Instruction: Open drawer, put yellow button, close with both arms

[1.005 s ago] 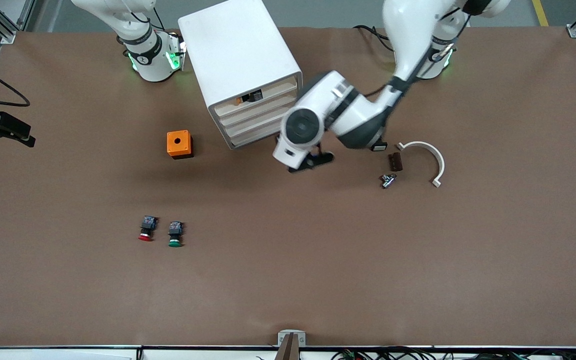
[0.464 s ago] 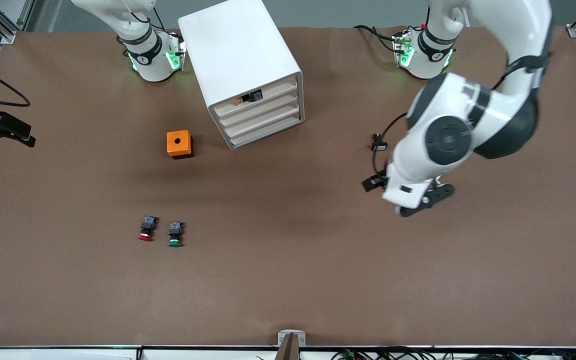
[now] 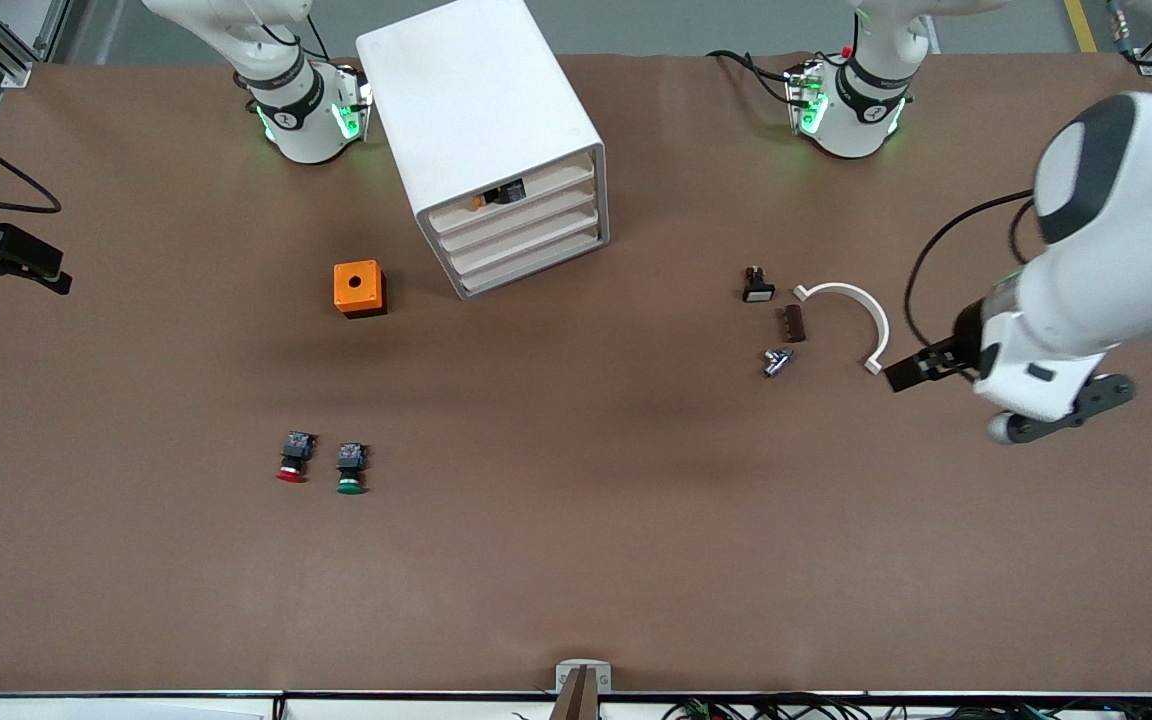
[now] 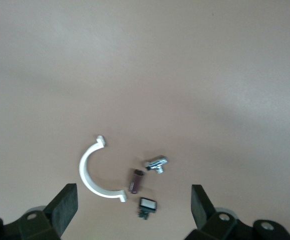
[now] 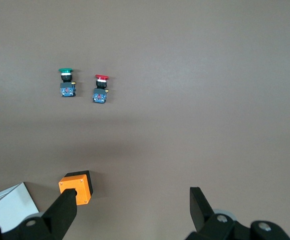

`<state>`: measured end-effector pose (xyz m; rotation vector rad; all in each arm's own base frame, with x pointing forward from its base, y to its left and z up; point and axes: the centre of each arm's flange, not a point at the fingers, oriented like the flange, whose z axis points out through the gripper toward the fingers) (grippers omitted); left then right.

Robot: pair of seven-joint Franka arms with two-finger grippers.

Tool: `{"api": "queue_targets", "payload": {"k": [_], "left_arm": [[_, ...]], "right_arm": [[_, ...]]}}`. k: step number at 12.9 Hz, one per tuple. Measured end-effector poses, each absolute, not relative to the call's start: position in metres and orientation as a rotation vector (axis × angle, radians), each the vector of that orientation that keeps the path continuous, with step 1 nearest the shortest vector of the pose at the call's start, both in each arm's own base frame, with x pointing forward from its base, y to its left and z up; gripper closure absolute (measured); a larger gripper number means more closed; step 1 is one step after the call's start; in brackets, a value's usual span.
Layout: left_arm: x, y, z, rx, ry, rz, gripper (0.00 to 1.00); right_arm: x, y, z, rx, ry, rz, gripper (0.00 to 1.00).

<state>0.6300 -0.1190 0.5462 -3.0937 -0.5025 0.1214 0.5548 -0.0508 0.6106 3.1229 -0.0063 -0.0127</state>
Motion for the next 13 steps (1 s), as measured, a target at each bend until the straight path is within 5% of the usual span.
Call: {"api": "queue_targets", "payload": {"k": [6,13], "left_arm": [[0.582,-0.048,0.628,-3.087,-0.400,0.084,0.00],[0.537,-0.028,0.646,-3.081,-0.187,0.062,0.00]], "right_arm": [[0.536,-0.049,0.608,3.122,-0.004,0.023,0.00],[0.534,-0.045,0.608,3.123,0.005,0.004,0.00]]}}
